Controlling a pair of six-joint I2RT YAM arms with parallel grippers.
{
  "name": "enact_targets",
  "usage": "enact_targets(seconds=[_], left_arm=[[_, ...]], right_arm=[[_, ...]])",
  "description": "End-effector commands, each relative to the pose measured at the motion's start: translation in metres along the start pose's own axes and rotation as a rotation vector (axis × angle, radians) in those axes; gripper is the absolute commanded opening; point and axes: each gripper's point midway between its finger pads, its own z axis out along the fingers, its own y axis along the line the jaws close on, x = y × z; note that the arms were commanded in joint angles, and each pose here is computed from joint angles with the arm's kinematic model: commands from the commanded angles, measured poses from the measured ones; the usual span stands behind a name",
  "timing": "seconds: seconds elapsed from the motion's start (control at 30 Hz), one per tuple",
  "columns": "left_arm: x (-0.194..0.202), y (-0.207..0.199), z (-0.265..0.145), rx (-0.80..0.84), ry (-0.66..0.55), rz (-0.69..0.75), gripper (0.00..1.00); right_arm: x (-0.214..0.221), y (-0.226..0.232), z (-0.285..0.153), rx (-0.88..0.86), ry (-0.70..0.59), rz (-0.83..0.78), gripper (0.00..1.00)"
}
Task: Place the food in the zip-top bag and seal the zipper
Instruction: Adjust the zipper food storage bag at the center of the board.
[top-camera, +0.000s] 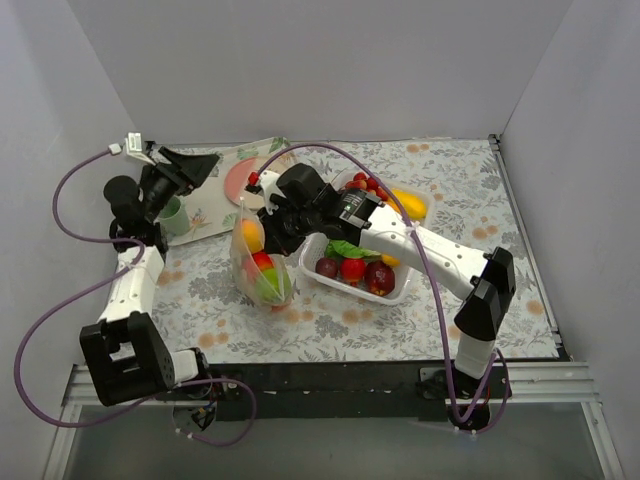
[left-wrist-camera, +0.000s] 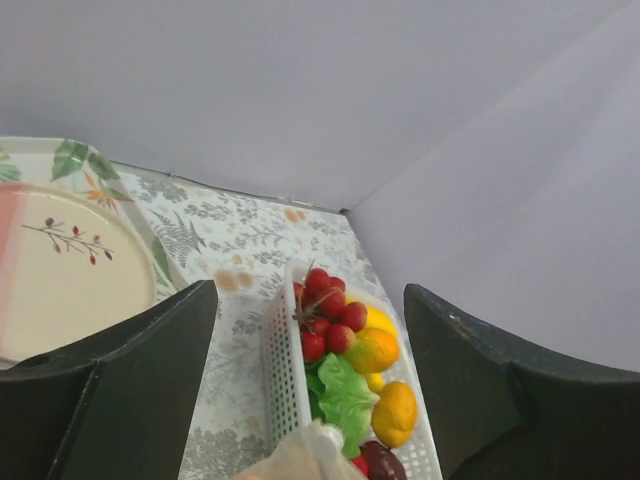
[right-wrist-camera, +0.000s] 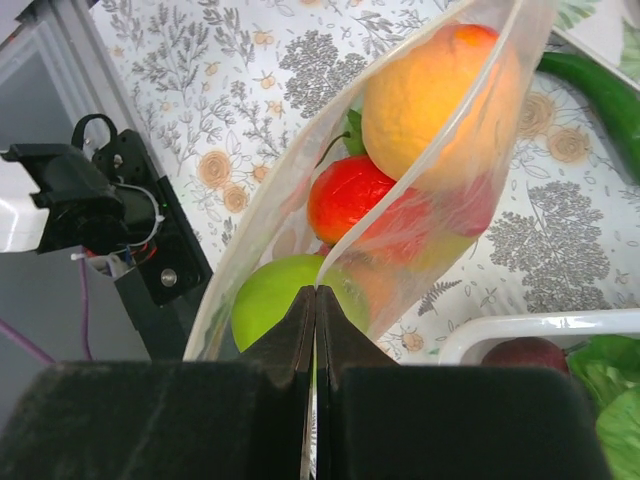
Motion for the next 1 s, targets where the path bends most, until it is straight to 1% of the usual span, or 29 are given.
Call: enact_targets(seconds=[0.0, 0.03, 0.07, 0.1, 0.13, 0.17, 0.2, 0.23, 0.3, 0.37, 0.5, 0.57, 0.63, 0.7, 0.77, 0.97], left_arm=[[0.027, 0.05, -0.001, -0.483, 0.113, -0.002, 0.69], [0.031, 0.053, -0.001, -0.528, 0.117, -0.029, 0.66], [0.037, 0.045, 0.004, -0.526, 0.141, -0.032, 0.63], [0.043, 0.053, 0.0, -0.599, 0.148, -0.043, 0.61], [0.047, 0.052, 0.001, -0.629, 0.157, -0.04, 0.58], [0.059, 0.044, 0.006, -0.637, 0.184, -0.027, 0.58], [0.062, 0.042, 0.003, -0.665, 0.202, -0.028, 0.57], [0.06, 0.041, 0.0, -0.686, 0.189, -0.031, 0.53], [0.063, 0.038, -0.008, -0.707, 0.195, -0.033, 0.51], [0.059, 0.031, -0.014, -0.708, 0.177, -0.014, 0.51], [0.063, 0.026, -0.022, -0.715, 0.206, -0.015, 0.53], [0.059, 0.021, -0.023, -0.711, 0.194, -0.016, 0.55], [0.053, 0.013, -0.024, -0.708, 0.18, -0.012, 0.6], [0.054, 0.008, -0.022, -0.694, 0.192, -0.021, 0.61], [0.057, -0.003, -0.016, -0.673, 0.201, -0.018, 0.62], [0.073, -0.013, -0.009, -0.665, 0.238, -0.023, 0.61]], right_arm=[[-0.02, 0.005, -0.003, 0.045, -0.045, -0.048, 0.01], [-0.021, 0.002, -0.003, 0.069, -0.047, -0.05, 0.01], [-0.02, 0.004, -0.002, 0.074, -0.044, -0.05, 0.01], [-0.021, 0.005, -0.003, 0.08, -0.046, -0.052, 0.01], [-0.021, 0.005, -0.003, 0.091, -0.048, -0.053, 0.01], [-0.021, 0.006, -0.003, 0.094, -0.049, -0.057, 0.01], [-0.021, 0.007, -0.002, 0.099, -0.048, -0.057, 0.01], [-0.021, 0.006, -0.002, 0.11, -0.05, -0.057, 0.01], [-0.02, 0.005, -0.001, 0.12, -0.051, -0.053, 0.01], [-0.019, 0.007, 0.002, 0.117, -0.05, -0.054, 0.01], [-0.02, 0.009, 0.005, 0.126, -0.056, -0.055, 0.01], [-0.02, 0.01, 0.006, 0.13, -0.056, -0.057, 0.01], [-0.02, 0.011, 0.007, 0.132, -0.055, -0.055, 0.01], [-0.022, 0.008, 0.006, 0.156, -0.065, -0.053, 0.01], [-0.023, 0.009, 0.006, 0.157, -0.07, -0.054, 0.01], [-0.027, 0.009, 0.001, 0.182, -0.092, -0.047, 0.01]])
